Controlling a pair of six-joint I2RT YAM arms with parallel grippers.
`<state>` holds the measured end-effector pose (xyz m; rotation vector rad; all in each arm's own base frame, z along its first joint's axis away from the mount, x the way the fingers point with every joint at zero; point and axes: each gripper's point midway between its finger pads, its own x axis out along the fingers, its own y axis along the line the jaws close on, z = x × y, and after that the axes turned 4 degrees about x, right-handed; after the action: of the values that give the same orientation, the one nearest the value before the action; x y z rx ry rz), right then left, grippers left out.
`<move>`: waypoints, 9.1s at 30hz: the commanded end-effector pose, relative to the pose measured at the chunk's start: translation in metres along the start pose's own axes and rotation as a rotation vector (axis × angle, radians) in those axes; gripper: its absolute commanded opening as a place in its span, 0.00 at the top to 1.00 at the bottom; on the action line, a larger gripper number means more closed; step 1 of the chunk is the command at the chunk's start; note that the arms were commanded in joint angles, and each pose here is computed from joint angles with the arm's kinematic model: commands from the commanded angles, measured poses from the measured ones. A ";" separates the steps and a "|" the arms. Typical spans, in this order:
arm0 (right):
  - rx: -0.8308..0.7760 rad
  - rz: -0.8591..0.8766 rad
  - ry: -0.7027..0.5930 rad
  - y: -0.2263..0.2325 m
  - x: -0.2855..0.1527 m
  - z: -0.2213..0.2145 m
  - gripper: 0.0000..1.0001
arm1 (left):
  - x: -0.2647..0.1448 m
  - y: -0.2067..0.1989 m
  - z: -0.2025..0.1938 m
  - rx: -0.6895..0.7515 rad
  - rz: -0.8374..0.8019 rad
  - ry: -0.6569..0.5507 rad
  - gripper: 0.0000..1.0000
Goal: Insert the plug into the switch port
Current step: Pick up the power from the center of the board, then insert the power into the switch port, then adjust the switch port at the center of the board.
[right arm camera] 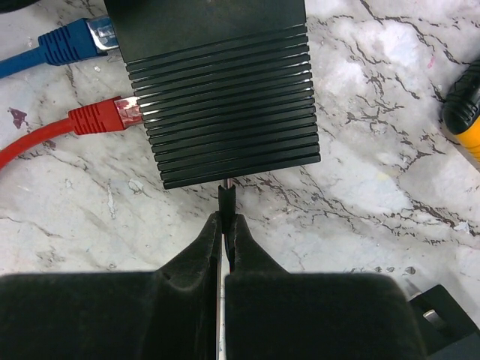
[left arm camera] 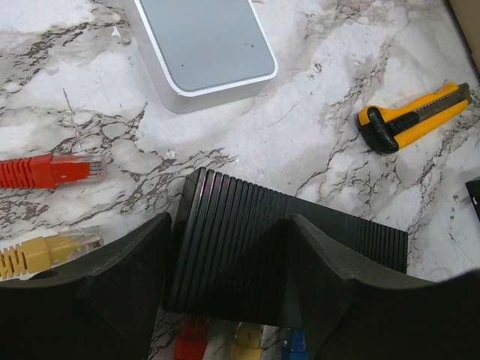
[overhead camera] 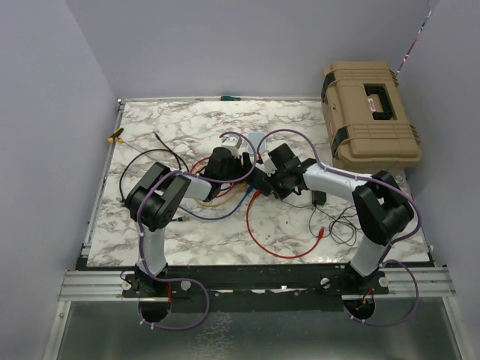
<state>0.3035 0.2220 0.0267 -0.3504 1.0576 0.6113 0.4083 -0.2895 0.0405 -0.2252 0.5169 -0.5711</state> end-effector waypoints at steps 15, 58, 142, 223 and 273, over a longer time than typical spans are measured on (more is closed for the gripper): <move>-0.042 0.032 -0.062 0.010 -0.004 0.011 0.99 | 0.000 0.007 -0.038 0.015 -0.015 0.137 0.37; -0.058 0.005 -0.119 0.008 -0.006 0.017 0.99 | 0.000 0.003 -0.040 0.022 -0.050 0.147 0.38; -0.153 -0.007 -0.548 0.014 -0.039 0.121 0.99 | -0.026 -0.111 -0.049 -0.051 -0.436 0.190 0.49; 0.449 -0.452 -0.611 -0.068 -0.022 0.160 0.00 | -0.263 0.055 0.096 0.262 0.589 -0.022 0.01; 0.270 -0.177 -0.651 -0.066 0.042 0.253 0.00 | -0.285 0.067 0.112 0.207 0.608 -0.149 0.01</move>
<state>0.5126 0.3344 0.0847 0.0270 0.5034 0.4024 0.2902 -0.0658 0.2300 0.0853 0.3558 -0.0037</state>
